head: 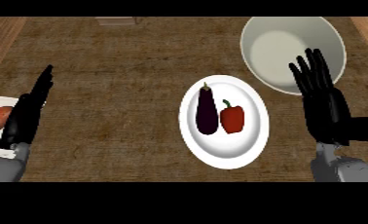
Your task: Pick the bell pepper from the plate and place it in the bowl
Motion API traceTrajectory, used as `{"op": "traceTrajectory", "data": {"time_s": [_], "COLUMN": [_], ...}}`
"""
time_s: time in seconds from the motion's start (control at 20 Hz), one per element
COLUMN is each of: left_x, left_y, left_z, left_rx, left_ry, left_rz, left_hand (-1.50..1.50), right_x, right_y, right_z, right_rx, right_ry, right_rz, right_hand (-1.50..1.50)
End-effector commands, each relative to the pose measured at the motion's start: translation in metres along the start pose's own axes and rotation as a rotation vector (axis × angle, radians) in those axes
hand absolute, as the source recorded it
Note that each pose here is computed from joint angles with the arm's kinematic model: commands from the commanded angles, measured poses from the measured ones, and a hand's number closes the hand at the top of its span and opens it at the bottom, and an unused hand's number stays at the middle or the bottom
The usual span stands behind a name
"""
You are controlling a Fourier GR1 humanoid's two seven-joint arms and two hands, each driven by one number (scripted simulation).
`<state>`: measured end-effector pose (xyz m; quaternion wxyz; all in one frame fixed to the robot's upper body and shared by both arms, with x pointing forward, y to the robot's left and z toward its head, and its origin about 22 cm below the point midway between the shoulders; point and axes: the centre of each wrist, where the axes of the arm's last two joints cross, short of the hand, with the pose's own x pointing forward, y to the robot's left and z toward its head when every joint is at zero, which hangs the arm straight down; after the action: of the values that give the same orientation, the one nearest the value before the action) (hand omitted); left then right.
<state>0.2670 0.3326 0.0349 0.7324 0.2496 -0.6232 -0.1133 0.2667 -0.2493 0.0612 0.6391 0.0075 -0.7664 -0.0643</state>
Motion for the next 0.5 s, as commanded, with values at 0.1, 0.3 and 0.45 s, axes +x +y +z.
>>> {"op": "traceTrajectory", "data": {"time_s": [0.1,0.3,0.45], "left_x": [0.036,0.047,0.059], "left_y": [-0.047,-0.065,-0.074], "left_z": [0.000,0.005,0.006], "left_rx": [-0.087,-0.160,-0.177], "left_ry": [-0.122,-0.168,-0.178], "left_rz": [0.164,0.266,0.382], "left_hand": [0.00,0.00,0.00], "right_x": [-0.031,-0.018,-0.049], "right_y": [0.031,-0.013,0.067], "right_z": [0.019,0.004,0.043], "right_rx": [0.199,0.288,-0.102], "right_ry": [0.168,0.079,-0.044], "right_rz": [0.231,0.843,0.495], "right_hand": [1.50,1.50,-1.50]}}
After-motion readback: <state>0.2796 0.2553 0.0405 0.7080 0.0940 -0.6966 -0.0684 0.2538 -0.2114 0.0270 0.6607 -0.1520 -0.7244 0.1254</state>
